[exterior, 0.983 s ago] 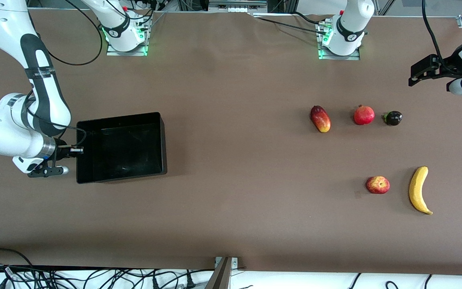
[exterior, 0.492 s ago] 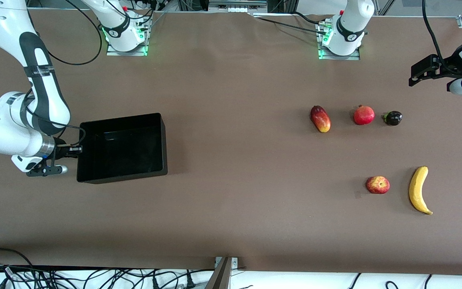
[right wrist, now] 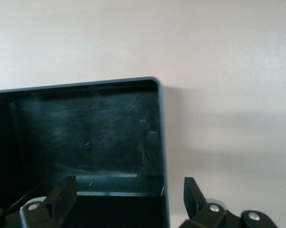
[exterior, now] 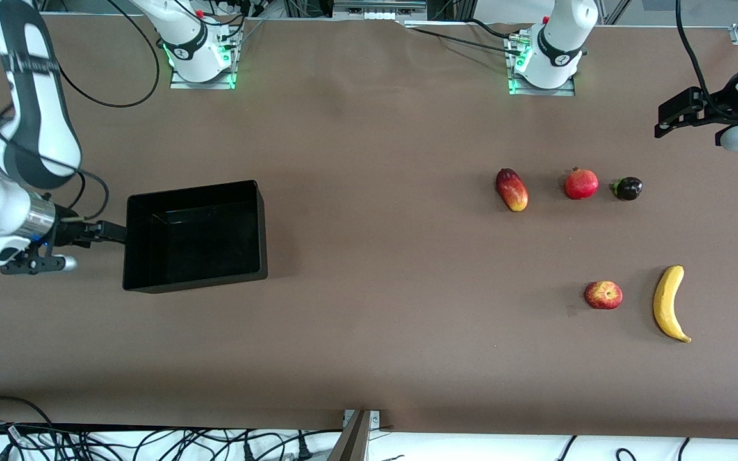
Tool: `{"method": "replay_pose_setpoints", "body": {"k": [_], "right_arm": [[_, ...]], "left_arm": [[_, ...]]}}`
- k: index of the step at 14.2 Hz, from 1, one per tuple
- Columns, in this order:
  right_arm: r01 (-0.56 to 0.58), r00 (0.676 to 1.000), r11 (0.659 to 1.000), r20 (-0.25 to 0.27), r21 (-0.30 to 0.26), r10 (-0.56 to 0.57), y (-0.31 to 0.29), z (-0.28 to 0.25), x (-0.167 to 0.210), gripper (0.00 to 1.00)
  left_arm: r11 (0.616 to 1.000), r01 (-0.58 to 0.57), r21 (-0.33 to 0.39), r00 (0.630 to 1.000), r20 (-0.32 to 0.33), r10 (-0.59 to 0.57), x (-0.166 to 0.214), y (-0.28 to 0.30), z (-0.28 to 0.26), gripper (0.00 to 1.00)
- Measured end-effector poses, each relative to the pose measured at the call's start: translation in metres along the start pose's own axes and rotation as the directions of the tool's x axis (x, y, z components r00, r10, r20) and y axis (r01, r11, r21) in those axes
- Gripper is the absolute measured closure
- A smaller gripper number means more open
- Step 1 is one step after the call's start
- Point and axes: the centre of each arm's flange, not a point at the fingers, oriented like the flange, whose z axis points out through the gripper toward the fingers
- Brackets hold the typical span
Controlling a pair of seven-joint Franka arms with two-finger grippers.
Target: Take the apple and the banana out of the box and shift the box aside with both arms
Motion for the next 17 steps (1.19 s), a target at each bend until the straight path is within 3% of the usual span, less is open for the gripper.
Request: {"method": "replay_pose_setpoints", "body": {"k": [6, 12, 17], "right_arm": [[0.042, 0.999, 0.998, 0.008, -0.047, -0.042, -0.019, -0.129, -0.046, 0.0], [-0.003, 0.999, 0.999, 0.051, -0.048, 0.006, -0.025, -0.139, -0.048, 0.0], [0.008, 1.0, 0.999, 0.025, -0.051, -0.006, -0.042, -0.161, -0.046, 0.0]], "left_arm": [[1.0, 0.0, 0.0, 1.0, 0.0, 0.0, 0.0, 0.0, 0.0, 0.0], [1.0, 0.0, 0.0, 1.0, 0.0, 0.0, 0.0, 0.0, 0.0, 0.0], [1.0, 0.003, 0.0, 1.0, 0.0, -0.003, 0.0, -0.002, 0.0, 0.0]]}}
